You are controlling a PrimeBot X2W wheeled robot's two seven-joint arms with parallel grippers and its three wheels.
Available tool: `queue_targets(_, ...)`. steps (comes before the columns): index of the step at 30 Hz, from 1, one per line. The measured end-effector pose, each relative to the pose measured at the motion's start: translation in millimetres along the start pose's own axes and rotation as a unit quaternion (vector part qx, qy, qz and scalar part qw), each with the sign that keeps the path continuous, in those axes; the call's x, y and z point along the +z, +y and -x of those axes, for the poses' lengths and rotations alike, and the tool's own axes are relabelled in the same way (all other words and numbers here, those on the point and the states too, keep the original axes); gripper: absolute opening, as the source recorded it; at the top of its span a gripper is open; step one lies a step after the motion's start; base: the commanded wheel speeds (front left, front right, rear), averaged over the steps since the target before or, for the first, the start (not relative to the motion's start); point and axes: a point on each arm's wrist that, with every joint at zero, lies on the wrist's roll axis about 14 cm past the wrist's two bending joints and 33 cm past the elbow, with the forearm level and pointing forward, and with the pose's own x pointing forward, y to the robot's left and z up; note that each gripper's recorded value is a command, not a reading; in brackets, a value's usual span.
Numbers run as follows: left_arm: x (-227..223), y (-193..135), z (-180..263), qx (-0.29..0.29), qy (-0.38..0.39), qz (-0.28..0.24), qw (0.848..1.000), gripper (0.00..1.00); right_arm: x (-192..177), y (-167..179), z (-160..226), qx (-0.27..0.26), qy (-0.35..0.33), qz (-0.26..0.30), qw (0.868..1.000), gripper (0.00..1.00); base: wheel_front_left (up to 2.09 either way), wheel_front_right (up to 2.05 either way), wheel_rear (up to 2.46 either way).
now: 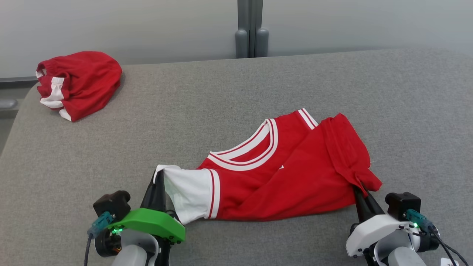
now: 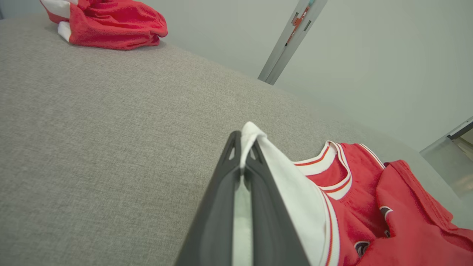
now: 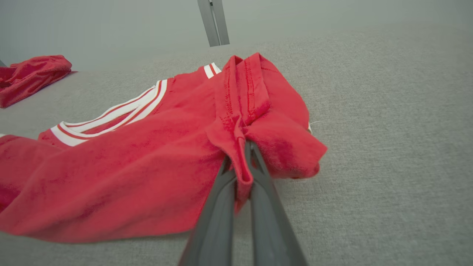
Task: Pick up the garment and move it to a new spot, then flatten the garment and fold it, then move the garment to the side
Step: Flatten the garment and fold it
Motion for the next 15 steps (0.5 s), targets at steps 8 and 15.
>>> queue_targets(8,-21.3,10.8,3.8,0.02,0.027,0.003,0.999,0.0,-9.2,-7.4,3.2,-0.009,-0.001,0.014,1.0,1.0,0.0,0.0,0.0)
queue_targets(15,-21.7,9.8,7.5,0.02,0.026,0.004,0.999,0.0,-11.1,-10.7,19.2,-0.015,-0.005,0.019,1.0,1.0,0.0,0.0,0.0)
